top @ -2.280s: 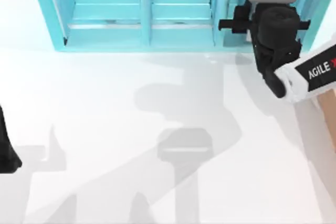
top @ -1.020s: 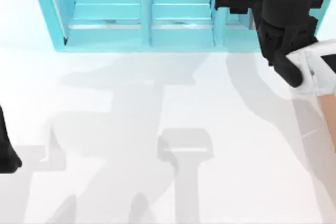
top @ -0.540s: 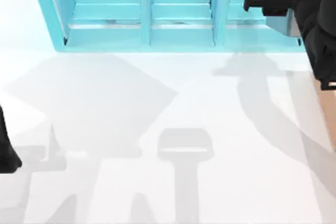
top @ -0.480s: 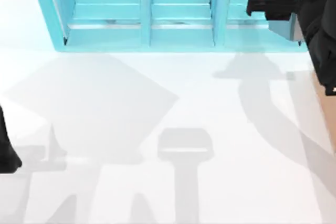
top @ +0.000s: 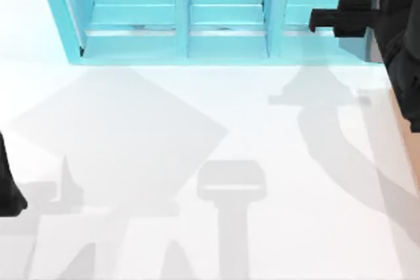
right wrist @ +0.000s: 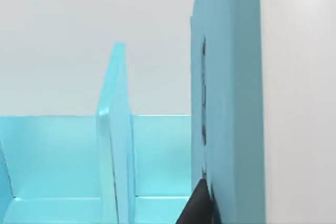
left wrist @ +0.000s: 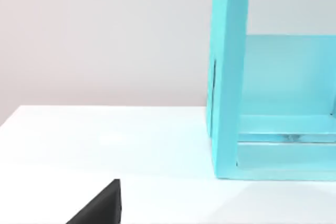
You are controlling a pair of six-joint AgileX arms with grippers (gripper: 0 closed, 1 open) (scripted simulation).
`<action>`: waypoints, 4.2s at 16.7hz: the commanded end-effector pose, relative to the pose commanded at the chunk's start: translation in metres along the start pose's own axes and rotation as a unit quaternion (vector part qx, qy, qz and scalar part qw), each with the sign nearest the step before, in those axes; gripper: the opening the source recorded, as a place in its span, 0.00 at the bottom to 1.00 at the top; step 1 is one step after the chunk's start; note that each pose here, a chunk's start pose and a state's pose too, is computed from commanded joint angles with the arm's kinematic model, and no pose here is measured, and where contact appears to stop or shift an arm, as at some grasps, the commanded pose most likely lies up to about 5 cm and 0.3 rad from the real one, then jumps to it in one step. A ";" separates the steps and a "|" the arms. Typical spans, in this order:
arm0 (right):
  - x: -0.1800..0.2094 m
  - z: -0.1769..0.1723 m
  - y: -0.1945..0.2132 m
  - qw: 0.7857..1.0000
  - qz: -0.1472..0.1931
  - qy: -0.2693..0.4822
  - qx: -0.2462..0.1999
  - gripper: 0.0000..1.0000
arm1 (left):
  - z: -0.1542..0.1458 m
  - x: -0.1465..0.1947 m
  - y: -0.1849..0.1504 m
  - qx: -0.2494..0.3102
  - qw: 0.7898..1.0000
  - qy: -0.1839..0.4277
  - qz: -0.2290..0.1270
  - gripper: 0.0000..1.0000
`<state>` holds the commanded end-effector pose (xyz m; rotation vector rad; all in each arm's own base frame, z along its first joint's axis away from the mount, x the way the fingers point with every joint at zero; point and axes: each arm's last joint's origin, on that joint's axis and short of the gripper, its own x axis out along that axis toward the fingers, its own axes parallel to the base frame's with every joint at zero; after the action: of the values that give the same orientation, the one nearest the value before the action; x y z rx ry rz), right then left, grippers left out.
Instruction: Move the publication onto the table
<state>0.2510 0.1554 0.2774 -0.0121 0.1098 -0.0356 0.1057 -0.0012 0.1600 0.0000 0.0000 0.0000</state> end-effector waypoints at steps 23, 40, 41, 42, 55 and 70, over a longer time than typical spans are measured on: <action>-0.154 -0.162 0.035 0.710 0.109 0.001 -0.696 0.00 | 0.000 0.000 0.000 0.000 1.000 0.000 0.000 1.00; -0.155 -0.190 0.035 0.710 0.108 0.001 -0.696 0.00 | 0.000 0.000 0.000 0.000 1.000 0.000 0.000 1.00; -0.155 -0.192 0.035 0.709 0.108 0.002 -0.697 0.00 | 0.000 0.000 0.000 0.000 1.000 0.000 0.000 1.00; -0.155 -0.192 0.034 0.708 0.108 0.002 -0.698 0.00 | 0.000 0.000 0.000 0.000 1.000 0.000 0.000 1.00; -0.155 -0.192 0.034 0.708 0.108 0.002 -0.698 0.75 | 0.000 0.000 0.000 0.000 1.000 0.000 0.000 1.00; -0.157 -0.194 0.036 0.710 0.113 0.003 -0.695 1.00 | 0.000 0.000 0.000 0.000 1.000 0.000 0.000 1.00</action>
<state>0.0750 0.1949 0.1017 -1.5377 0.1227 0.3081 0.1057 -0.0012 0.1600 0.0000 0.0000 0.0000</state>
